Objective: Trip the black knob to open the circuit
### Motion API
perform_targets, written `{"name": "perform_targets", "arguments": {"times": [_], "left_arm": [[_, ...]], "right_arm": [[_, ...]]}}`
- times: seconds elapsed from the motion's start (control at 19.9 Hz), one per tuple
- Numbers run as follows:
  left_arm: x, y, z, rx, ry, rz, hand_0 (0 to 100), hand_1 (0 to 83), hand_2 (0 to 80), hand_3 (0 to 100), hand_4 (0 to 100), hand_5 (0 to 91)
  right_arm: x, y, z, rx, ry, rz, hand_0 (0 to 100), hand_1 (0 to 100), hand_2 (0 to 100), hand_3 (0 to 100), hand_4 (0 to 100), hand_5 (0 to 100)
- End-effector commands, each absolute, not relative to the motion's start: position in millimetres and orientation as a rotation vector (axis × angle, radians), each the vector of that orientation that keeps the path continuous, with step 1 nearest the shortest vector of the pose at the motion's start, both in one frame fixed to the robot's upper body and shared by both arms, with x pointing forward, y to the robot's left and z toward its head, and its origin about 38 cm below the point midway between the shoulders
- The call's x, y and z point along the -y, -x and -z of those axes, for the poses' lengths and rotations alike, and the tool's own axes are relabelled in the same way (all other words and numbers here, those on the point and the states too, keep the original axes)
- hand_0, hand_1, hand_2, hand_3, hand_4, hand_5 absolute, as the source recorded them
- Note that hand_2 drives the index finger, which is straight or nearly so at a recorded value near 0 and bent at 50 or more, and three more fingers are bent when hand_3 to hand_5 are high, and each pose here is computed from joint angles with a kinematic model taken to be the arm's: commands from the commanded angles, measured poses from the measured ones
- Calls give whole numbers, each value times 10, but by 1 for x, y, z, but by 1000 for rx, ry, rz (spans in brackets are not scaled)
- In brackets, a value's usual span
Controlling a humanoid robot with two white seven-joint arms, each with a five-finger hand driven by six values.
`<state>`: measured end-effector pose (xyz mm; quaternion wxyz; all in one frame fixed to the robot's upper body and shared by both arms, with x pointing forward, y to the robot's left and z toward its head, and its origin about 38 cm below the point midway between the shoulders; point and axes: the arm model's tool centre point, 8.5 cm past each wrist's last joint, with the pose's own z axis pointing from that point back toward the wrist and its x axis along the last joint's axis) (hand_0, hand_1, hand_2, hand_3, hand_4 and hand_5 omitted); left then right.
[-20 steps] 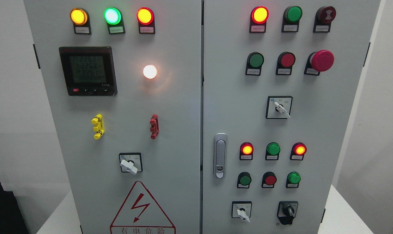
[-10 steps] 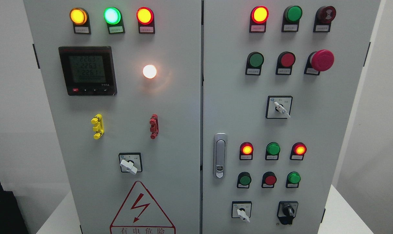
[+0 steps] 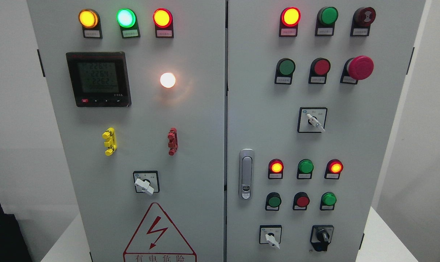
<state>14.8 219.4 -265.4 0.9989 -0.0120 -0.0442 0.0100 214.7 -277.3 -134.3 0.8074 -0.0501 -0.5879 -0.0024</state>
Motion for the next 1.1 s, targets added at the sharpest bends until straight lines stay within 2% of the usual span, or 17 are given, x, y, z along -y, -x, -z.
{"name": "perform_targets", "arguments": {"times": [0.0, 0.2, 0.5, 0.7, 1.05], "left_arm": [[-219, -15, 265, 88, 24, -23, 120, 389, 0, 0, 0, 0], [-219, -15, 265, 87, 24, -23, 120, 389, 0, 0, 0, 0], [-219, -15, 265, 88, 24, -23, 120, 389, 0, 0, 0, 0], [-219, -15, 265, 88, 24, -23, 120, 389, 0, 0, 0, 0], [-219, -15, 265, 87, 24, -23, 120, 389, 0, 0, 0, 0]], "right_arm": [[279, -235, 111, 1355, 115, 34, 512, 840, 0, 953, 845, 656], [271, -257, 77, 1474, 107, 69, 661, 867, 0, 996, 882, 709], [268, -274, 34, 1596, 114, 73, 722, 891, 0, 1000, 915, 748], [268, -287, 0, 1655, 118, 83, 798, 920, 0, 1000, 948, 801], [269, -299, -39, 1720, 116, 87, 791, 921, 0, 1000, 987, 866]]}}
